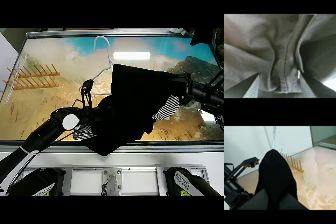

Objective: Fold the clothes and pants, and hang the long-sleeved shirts on hangers.

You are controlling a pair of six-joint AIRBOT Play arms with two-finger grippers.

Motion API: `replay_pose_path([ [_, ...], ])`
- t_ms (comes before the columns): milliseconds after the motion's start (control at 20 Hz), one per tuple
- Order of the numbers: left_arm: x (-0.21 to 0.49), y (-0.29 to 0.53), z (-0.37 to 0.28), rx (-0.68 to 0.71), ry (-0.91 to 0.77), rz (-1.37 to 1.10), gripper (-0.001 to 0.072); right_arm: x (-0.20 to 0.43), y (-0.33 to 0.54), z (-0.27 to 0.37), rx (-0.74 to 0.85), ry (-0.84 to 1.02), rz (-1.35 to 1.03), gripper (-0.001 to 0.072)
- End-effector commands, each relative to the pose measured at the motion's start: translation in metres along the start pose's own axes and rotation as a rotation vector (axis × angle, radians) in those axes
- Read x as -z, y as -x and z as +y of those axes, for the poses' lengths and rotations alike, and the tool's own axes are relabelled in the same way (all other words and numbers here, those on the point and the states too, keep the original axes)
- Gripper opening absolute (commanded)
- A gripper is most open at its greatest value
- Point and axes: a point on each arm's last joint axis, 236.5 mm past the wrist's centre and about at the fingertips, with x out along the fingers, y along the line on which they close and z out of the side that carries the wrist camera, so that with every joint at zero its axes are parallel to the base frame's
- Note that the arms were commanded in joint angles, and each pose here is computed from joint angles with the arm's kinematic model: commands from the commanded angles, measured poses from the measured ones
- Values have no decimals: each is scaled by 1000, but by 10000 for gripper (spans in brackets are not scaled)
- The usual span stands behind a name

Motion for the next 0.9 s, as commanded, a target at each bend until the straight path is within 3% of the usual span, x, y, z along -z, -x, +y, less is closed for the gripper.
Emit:
replay_pose_path([
  [0, 4, -8, 0, -20, 8, 52, 499, 0, 0, 0, -1, -1, 1, 25],
  [150, 20, -14, 8, -57, 13, 131, 498, 0, 0, -1, 0, -1, 0, 25],
  [200, 23, -15, 10, -64, 14, 144, 474, 0, 0, -1, 0, -1, 1, 25],
  [250, 25, -15, 9, -64, 4, 149, 359, 0, 0, -1, 0, -1, 1, 25],
  [350, 30, -17, 1, -51, -19, 148, 337, 0, 0, -1, 0, -1, 1, 25],
  [400, 32, -18, -3, -46, -39, 146, 125, 0, 0, -1, 0, -1, 0, 25],
  [450, 33, -19, -4, -50, -65, 138, 16, 0, 0, -1, 0, -1, 0, 25],
  [700, 10, 10, 12, -90, -70, 90, 16, -3, 0, -2, 21, -24, -2, 24],
  [850, -7, 55, 45, -191, -87, 55, 16, -7, 0, 2, 26, -33, -5, 24],
])
